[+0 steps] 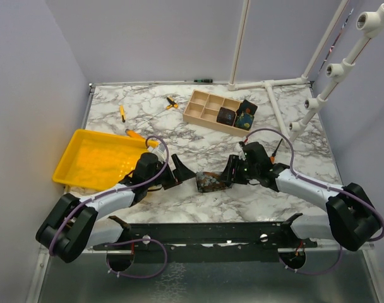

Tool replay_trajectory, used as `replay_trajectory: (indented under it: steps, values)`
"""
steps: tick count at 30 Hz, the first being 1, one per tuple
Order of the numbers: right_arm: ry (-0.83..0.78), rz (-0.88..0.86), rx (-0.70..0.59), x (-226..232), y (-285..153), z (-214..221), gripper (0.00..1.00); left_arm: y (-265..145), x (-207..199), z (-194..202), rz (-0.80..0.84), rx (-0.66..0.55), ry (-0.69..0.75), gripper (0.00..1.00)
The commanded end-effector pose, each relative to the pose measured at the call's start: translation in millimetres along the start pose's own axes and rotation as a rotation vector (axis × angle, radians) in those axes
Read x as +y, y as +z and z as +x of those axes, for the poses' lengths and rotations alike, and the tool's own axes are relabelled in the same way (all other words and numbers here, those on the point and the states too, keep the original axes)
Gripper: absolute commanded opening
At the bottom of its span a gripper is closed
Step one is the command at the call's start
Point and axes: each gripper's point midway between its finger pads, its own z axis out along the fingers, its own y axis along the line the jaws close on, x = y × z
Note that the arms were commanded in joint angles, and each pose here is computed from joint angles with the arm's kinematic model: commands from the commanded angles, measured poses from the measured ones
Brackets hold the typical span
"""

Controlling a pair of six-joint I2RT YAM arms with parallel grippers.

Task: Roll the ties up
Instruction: Pick up the tie at the center of the board.

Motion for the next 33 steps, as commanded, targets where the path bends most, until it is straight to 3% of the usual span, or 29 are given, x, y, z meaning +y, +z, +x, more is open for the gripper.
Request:
replay_trajectory:
  steps: [1,15,33]
  values:
    - [-0.027,0.003,0.027,-4,6,5,0.52,8,-8,11,0.034,0.027,0.003,0.99]
    - [0.018,0.075,0.065,-35,19,27,0.47,35,-15,28,0.049,0.084,0.037,0.99]
    - [0.166,-0.030,0.130,-43,21,36,0.47,76,-14,46,0.096,0.172,0.073,0.96]
